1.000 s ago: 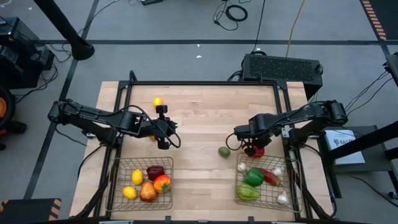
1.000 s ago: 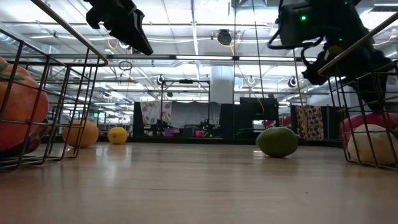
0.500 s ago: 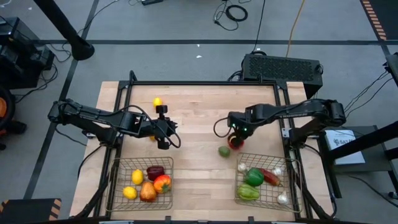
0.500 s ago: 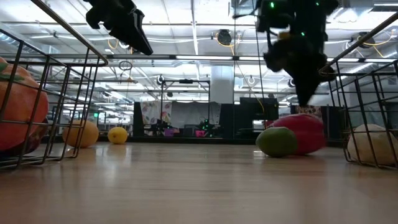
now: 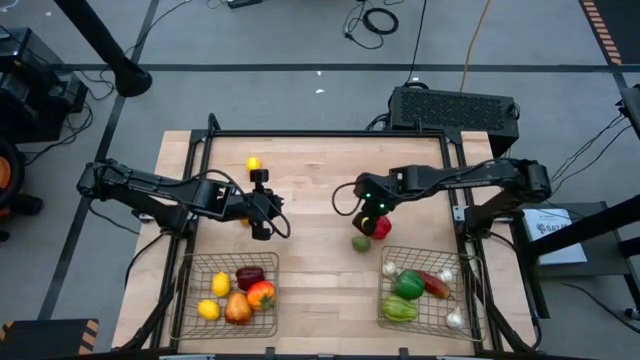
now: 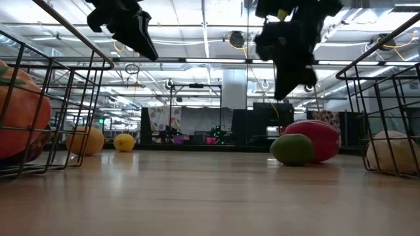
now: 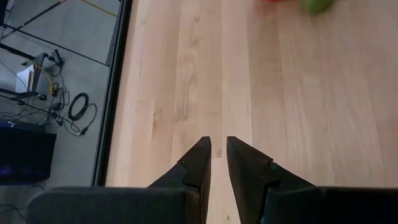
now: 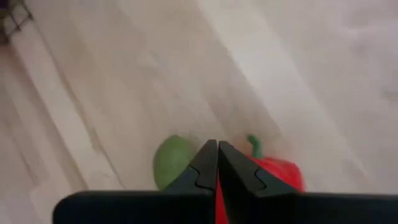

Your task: Sort produce into baskets

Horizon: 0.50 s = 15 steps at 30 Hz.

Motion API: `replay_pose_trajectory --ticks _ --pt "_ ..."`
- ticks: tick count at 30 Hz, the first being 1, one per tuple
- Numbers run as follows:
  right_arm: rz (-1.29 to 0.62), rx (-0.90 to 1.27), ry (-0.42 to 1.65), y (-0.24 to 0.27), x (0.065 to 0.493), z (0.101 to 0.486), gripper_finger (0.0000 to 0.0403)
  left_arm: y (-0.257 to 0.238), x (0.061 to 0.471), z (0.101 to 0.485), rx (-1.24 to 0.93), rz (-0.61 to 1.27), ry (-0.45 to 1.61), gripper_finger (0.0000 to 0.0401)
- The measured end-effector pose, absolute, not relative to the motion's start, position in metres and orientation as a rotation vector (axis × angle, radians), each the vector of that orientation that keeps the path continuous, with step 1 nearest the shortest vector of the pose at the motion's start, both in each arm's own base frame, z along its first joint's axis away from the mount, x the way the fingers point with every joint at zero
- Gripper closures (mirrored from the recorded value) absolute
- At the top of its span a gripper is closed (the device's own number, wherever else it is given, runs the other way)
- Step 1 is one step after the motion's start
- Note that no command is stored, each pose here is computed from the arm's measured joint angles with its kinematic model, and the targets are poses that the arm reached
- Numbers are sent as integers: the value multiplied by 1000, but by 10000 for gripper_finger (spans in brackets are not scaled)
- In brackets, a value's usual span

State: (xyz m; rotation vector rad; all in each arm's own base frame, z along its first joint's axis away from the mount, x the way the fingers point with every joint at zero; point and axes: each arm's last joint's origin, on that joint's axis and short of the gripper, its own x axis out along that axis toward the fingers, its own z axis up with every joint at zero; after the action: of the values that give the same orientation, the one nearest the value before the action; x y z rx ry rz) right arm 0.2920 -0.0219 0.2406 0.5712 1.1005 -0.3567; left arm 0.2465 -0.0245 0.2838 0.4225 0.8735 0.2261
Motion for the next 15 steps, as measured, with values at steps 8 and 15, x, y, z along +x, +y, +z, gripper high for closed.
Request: replay_pose_trajectory --ticks 8,15 --pt "-376 431 1291 -28 329 216 386 -24 241 280 395 241 936 340" --pt "-412 335 1455 -31 362 216 313 -24 241 280 371 253 929 340"
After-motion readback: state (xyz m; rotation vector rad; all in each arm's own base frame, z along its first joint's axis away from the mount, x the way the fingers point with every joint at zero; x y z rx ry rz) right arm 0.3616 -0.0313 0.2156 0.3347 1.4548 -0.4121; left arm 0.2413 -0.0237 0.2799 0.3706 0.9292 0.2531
